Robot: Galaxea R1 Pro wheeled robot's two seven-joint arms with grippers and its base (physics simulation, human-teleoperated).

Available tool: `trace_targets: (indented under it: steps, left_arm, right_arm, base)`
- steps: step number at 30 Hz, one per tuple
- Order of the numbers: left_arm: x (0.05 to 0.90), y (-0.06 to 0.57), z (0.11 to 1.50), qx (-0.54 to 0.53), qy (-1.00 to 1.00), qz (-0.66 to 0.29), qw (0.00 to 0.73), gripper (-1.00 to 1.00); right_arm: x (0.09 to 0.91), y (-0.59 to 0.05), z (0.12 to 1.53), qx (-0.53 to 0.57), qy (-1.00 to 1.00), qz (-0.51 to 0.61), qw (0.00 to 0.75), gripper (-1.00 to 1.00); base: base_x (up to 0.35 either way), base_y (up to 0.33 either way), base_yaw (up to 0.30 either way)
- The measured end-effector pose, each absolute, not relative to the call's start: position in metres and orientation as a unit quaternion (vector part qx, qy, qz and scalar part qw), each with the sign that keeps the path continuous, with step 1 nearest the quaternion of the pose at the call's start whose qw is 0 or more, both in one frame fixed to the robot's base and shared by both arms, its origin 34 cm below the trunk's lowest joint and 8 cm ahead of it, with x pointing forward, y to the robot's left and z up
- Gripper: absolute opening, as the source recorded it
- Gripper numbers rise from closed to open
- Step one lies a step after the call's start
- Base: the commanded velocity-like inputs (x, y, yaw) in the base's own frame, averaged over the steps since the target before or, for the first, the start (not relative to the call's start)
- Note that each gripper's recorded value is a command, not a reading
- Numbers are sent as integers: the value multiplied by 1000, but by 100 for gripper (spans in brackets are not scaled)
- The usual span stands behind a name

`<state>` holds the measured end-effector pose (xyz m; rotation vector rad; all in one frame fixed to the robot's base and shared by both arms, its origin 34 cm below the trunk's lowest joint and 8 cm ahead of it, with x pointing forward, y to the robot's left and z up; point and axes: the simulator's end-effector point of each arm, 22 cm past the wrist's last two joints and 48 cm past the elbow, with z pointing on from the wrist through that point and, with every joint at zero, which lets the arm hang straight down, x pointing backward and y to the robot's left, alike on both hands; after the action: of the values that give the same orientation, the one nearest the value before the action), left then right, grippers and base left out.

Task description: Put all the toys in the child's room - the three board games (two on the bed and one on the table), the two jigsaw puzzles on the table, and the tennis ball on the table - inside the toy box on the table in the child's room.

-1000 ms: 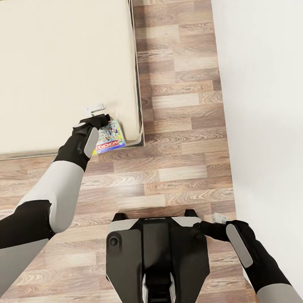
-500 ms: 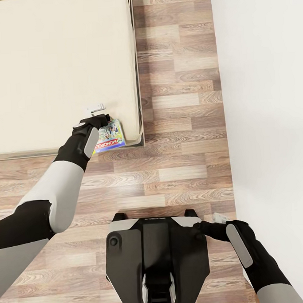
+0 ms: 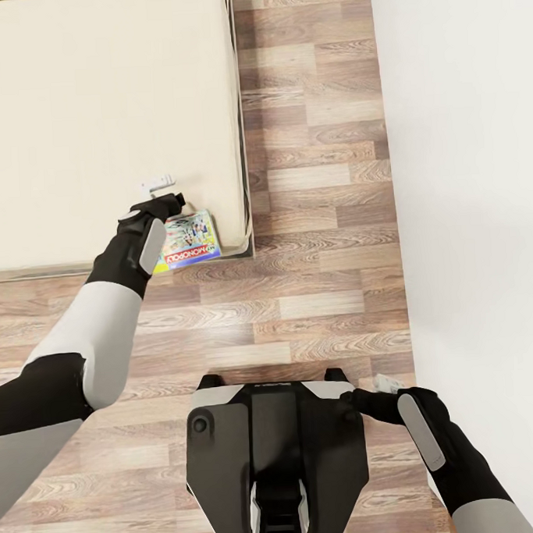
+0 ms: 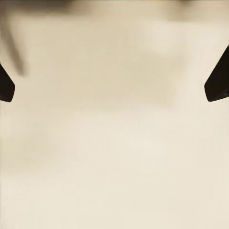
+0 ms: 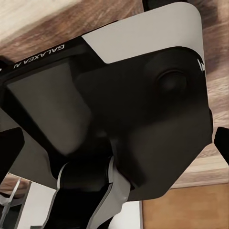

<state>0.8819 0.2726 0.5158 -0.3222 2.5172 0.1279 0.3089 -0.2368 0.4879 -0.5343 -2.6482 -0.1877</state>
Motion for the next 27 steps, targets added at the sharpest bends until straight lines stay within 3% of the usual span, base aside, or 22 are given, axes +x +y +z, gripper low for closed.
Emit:
trace_targets:
  steps: [11, 27]
  left_arm:
    - [884, 310, 524, -166, 938, 60, 299, 100]
    - [832, 418, 514, -228, 947, 105, 202, 100]
  right_arm:
    - [309, -237, 488, -194, -955, -69, 215, 100]
    - [314, -238, 488, -196, -956, -70, 209, 100]
  base:
    - [0, 0, 0]
    - [0, 0, 0]
